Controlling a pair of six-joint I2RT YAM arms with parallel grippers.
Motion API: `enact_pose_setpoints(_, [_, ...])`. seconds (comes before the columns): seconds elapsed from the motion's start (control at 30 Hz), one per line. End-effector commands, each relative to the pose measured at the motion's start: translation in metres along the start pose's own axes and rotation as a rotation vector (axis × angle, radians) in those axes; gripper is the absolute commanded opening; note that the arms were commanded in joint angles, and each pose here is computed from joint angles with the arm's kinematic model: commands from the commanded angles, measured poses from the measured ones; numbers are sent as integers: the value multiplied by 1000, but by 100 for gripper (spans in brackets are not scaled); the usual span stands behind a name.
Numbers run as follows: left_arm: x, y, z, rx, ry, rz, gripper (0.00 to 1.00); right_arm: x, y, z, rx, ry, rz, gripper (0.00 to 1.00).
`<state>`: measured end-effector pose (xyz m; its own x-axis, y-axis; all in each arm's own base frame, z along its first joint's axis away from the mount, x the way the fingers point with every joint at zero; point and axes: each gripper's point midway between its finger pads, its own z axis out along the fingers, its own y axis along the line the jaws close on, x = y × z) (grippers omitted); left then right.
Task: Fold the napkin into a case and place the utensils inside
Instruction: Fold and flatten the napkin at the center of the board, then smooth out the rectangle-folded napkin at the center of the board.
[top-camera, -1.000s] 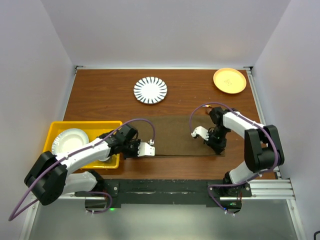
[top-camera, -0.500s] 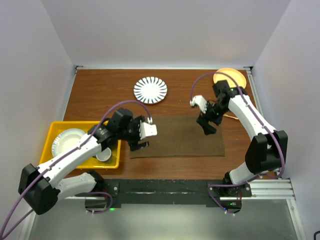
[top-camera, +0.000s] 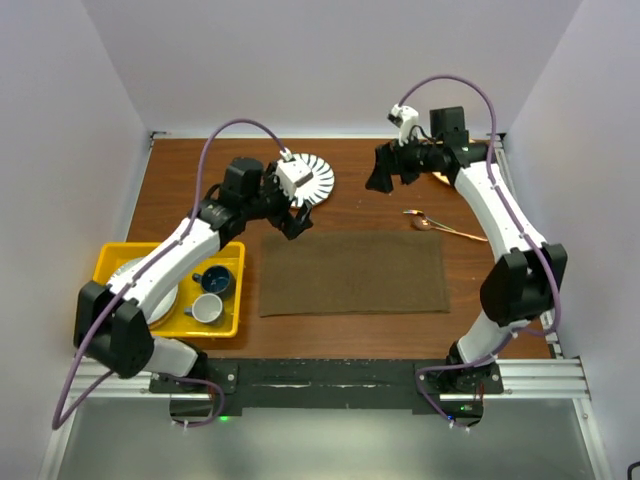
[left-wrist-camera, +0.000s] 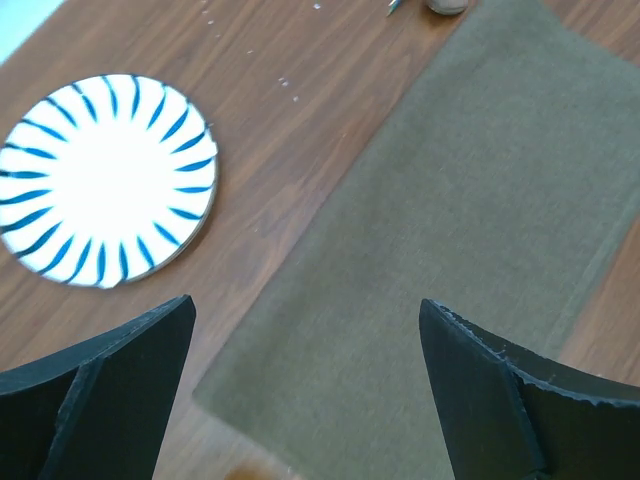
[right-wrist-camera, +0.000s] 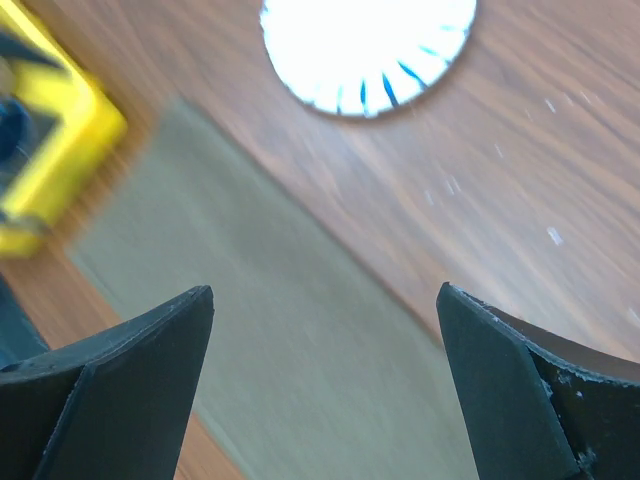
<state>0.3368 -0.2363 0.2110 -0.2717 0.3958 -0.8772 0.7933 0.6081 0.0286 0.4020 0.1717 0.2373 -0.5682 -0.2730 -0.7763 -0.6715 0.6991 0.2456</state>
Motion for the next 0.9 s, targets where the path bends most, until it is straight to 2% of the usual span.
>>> enact_pose_setpoints(0.0, [-26,-13,1,155,-96,-142,100,-9,13,24,-122,-47,197,98])
enact_pose_setpoints(0.03, [-24,-14,4,142,-106,-211,100,-1,8,27,-97,-39,208,98])
enact_pose_setpoints(0.1, [-8,-20,14,185,-71,-248,100,34,-1,36,-56,26,239,98])
enact_pose_setpoints(0.13, [-1,-23,17,203,-51,-261,100,47,-6,37,-37,57,196,98])
enact_pose_setpoints(0.27, [31,-32,28,243,25,-302,100,111,-12,41,10,183,188,98])
enact_pose_setpoints(0.47, [74,-47,42,297,118,-417,100,170,-16,47,48,275,244,98])
enact_pose_setpoints(0.73, [103,-60,51,342,161,-523,100,216,-3,43,33,367,338,98])
enact_pose_setpoints(0.87, [102,-64,46,363,159,-508,100,208,4,33,2,364,372,98])
